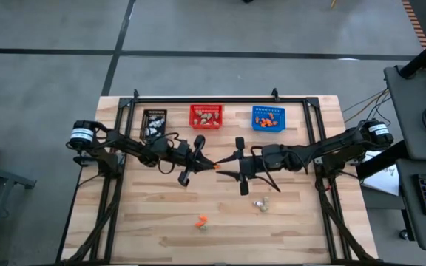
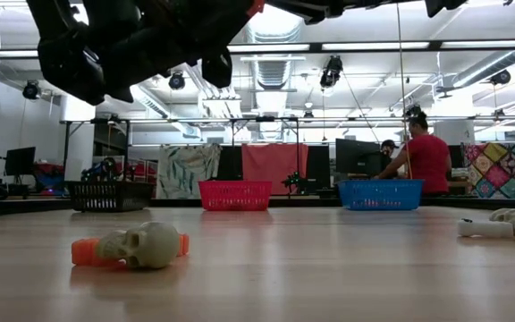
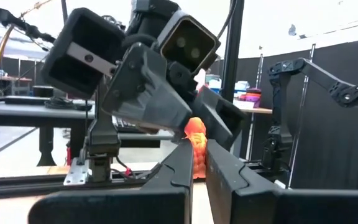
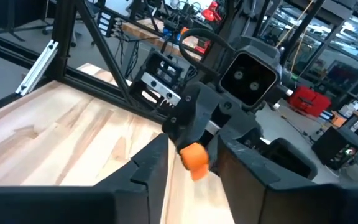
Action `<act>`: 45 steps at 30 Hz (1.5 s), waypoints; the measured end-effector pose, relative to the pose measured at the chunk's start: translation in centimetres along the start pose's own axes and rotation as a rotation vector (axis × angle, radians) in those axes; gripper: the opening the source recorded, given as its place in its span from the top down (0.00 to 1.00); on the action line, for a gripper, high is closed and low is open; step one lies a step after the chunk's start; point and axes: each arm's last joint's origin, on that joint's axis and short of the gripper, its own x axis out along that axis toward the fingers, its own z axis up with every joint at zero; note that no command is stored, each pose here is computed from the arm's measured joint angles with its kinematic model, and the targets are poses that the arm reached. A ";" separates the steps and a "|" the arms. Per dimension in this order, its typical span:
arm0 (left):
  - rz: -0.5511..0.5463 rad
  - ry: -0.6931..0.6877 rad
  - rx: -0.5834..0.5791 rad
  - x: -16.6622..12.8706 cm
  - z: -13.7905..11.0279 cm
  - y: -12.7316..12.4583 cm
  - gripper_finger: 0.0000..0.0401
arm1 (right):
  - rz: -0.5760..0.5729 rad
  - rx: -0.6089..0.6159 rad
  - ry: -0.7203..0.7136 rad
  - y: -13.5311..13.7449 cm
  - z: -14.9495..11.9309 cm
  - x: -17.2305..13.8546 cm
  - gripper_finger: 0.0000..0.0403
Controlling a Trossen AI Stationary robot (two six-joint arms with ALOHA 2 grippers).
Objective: Sort Halloween decoration
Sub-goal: Put the orange skeleton toy into the blue bin
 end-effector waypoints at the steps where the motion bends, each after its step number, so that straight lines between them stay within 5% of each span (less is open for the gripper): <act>1: -0.004 0.002 -0.001 0.0 0.0 0.0 1.00 | 0.000 -0.006 0.000 0.0 0.0 0.0 0.69; 15: -0.010 0.004 -0.006 -0.1 -0.1 -0.1 0.97 | 0.005 -0.025 0.007 0.0 -0.1 0.0 0.95; 25: 0.021 0.031 0.013 -0.6 -0.4 0.6 0.72 | -0.027 0.069 0.058 -0.4 0.2 -0.1 0.94; 35: 0.107 0.215 -0.049 -1.5 -2.1 2.2 0.53 | -0.253 0.320 0.675 -6.9 0.8 -1.4 0.94; 40: 0.109 0.222 -0.052 -1.5 -2.2 2.2 0.53 | -0.369 0.414 0.947 -11.9 -1.4 -3.8 0.94; 45: 0.109 0.222 -0.052 -1.5 -2.2 2.2 0.54 | -0.480 0.574 1.063 -16.9 -5.0 -7.0 0.94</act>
